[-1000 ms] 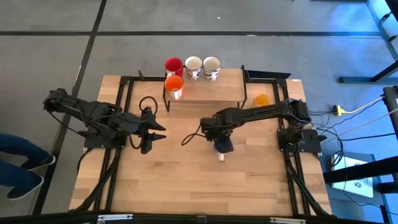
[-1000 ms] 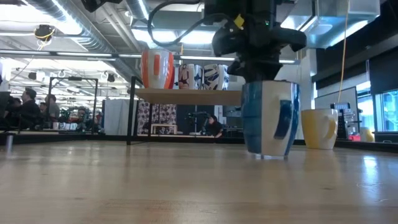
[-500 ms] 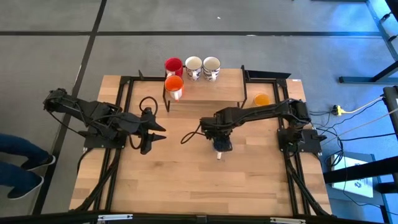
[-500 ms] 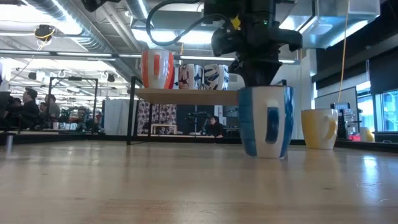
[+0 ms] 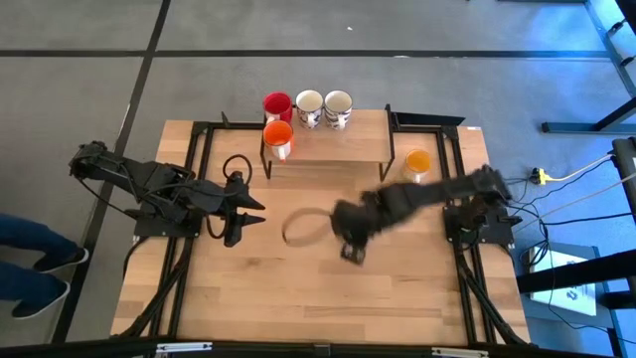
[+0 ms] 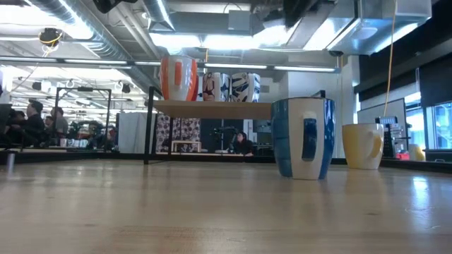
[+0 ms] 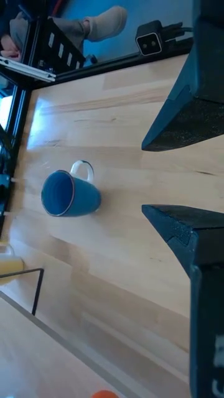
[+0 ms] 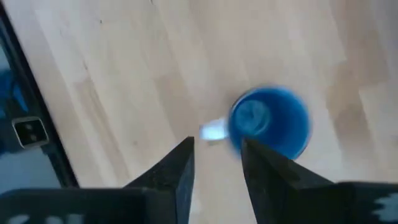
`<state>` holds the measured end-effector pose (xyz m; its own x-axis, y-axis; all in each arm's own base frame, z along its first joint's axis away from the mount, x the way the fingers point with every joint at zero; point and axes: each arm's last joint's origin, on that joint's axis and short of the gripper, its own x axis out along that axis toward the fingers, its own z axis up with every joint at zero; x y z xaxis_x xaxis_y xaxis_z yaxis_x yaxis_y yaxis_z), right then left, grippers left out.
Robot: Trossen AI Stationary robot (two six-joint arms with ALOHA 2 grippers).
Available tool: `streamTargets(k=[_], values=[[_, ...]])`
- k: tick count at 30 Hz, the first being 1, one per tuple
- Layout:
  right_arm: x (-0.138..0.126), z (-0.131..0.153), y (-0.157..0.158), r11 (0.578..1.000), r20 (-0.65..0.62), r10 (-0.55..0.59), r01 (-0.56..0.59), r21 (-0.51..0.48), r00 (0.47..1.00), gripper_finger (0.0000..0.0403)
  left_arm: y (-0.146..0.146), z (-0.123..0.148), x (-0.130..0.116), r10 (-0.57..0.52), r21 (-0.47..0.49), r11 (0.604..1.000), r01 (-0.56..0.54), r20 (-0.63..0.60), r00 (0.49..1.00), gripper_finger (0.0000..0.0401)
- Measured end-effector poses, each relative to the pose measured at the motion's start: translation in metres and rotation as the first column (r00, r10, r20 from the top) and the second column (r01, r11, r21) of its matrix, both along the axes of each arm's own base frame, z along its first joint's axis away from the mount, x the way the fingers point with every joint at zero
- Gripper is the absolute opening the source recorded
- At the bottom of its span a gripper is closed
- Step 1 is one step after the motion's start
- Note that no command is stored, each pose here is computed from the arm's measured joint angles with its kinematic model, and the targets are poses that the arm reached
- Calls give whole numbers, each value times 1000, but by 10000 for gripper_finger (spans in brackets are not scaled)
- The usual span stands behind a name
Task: Place coffee mugs
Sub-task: Put the blue cup on the shelf
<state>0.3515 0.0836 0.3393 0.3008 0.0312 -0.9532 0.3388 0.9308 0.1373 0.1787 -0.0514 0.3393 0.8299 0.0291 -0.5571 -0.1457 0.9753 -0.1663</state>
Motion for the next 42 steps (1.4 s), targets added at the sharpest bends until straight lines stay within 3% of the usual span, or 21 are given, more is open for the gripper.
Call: streamTargets(k=[4,8,12,16,18,27,31,38,42], values=[[-20,2,50,982,49,-182,184,-42,982,125,0,0,0,5,-10,1000,-5,1,1000,144],[-38,-2,92,927,110,-374,376,8,921,155,0,0,0,13,-24,1000,-13,1,1000,144],[-55,-11,121,823,177,-568,561,90,804,213,0,0,0,15,-27,1000,-15,1,1000,144],[-64,-28,145,741,310,-664,653,155,680,255,0,0,0,19,-30,999,-19,1,1000,144],[-68,-40,152,718,345,-685,674,173,642,266,0,0,0,19,-30,999,-19,1,1000,144],[-59,-77,151,701,361,-703,680,214,612,266,0,0,0,20,-32,999,-20,1,1000,144],[-50,-102,154,673,432,-722,693,257,541,265,0,0,0,30,-48,998,-30,1,1000,144],[-40,-153,161,677,463,-684,727,114,564,264,0,0,0,31,-46,998,-31,0,1000,144],[-45,-175,157,620,477,-695,784,19,538,264,0,0,0,33,-41,999,-33,1,999,144]])
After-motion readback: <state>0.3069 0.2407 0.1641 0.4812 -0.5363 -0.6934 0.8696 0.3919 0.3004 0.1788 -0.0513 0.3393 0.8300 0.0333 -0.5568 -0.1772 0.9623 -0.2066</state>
